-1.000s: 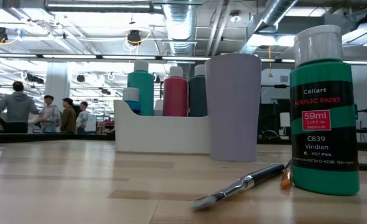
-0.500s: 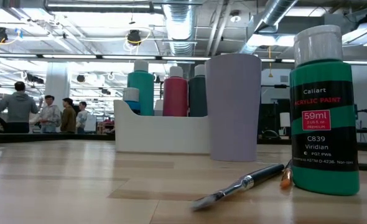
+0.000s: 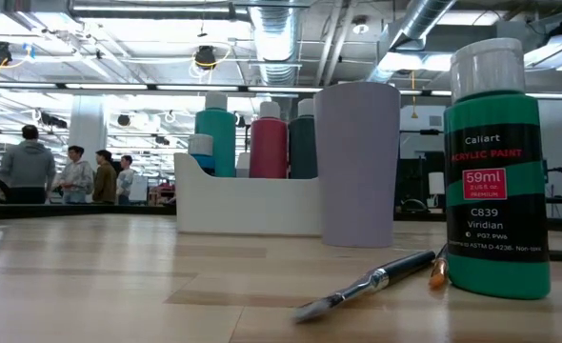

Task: Pick & Place Paint Supplies
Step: Put the silver paintbrush into the blue cup

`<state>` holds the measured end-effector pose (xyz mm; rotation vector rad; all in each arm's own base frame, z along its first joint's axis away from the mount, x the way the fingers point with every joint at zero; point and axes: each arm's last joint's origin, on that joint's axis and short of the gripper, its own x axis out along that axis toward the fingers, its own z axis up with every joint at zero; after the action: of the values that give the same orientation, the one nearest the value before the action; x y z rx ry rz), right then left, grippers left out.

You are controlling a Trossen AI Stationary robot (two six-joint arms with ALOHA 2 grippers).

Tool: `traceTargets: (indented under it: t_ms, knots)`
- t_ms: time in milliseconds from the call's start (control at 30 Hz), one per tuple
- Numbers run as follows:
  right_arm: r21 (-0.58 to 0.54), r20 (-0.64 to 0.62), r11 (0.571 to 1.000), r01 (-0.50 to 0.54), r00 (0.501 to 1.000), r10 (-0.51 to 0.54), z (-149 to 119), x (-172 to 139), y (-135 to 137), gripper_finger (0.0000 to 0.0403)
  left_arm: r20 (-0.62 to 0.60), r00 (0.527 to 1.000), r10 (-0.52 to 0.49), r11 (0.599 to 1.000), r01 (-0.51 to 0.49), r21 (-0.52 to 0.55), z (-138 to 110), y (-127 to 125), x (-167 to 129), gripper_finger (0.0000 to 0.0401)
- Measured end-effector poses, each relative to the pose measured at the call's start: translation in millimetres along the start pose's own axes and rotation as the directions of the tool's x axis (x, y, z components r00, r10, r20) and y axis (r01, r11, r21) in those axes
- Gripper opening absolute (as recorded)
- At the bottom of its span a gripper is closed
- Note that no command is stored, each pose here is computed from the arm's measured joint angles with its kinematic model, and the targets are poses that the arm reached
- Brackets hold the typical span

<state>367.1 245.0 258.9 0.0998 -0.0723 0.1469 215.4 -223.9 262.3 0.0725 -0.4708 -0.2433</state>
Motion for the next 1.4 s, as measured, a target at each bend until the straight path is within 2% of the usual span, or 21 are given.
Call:
traceTargets:
  t_ms: [100, 267, 300, 633, 800, 967, 1100, 1267, 1400]
  knots:
    - [0.0, 0.0, 1.0, 0.0, 1.0, 0.0, 0.0, 0.0, 0.0, 0.0009, 0.0, 1.0, 0.004, 1.0, -0.004, 0.002, -0.5, 1.2, 0.7, 0.0109]
    - [-0.002, -0.004, 1.0, 0.001, 1.0, -0.001, -0.4, -0.1, 0.1, 0.0016, -0.003, 1.0, 0.007, 1.0, -0.007, 0.001, -0.7, 1.4, 0.8, 0.0022]
    - [-0.004, -0.008, 1.0, 0.001, 1.0, -0.002, -0.9, -0.1, 0.1, 0.002, -0.004, 1.0, 0.007, 1.0, -0.007, 0.001, -0.9, 1.4, 0.8, 0.0015]
    - [-0.053, -0.051, 0.999, -0.001, 0.999, -0.002, -5.3, -0.2, 0.0, 0.0055, -0.06, 0.998, 0.036, 0.998, -0.039, -0.045, -6.3, 2.8, 1.7, 0.0007]
    - [-0.061, -0.074, 0.998, 0.001, 0.997, -0.005, -7.7, -0.3, -0.4, 0.006, -0.177, 0.984, 0.024, 0.995, -0.041, -0.09, -11.0, 13.3, 6.6, 0.0007]
    - [-0.005, -0.147, 1.0, 0.021, 0.989, -0.022, -8.0, -2.0, -5.4, 0.0062, -0.276, 0.961, -0.024, 0.984, -0.026, -0.174, -10.1, 29.2, 8.9, 0.0007]
    - [0.041, -0.21, 0.998, 0.049, 0.977, -0.039, -3.5, -4.5, -13.7, 0.0062, -0.324, 0.946, -0.02, 0.986, -0.036, -0.165, -14.4, 30.7, 8.0, 0.0007]
    - [0.071, -0.204, 0.996, 0.051, 0.978, -0.036, -0.5, -4.3, -14.5, 0.0068, -0.355, 0.935, -0.022, 0.981, -0.049, -0.188, -25.5, 38.5, 11.7, 0.0006]
    - [0.09, -0.208, 0.994, 0.062, 0.977, -0.042, -1.2, -3.4, -16.8, 0.0094, -0.367, 0.929, -0.046, 0.974, -0.039, -0.222, -33.5, 45.3, 15.1, 0.0006]
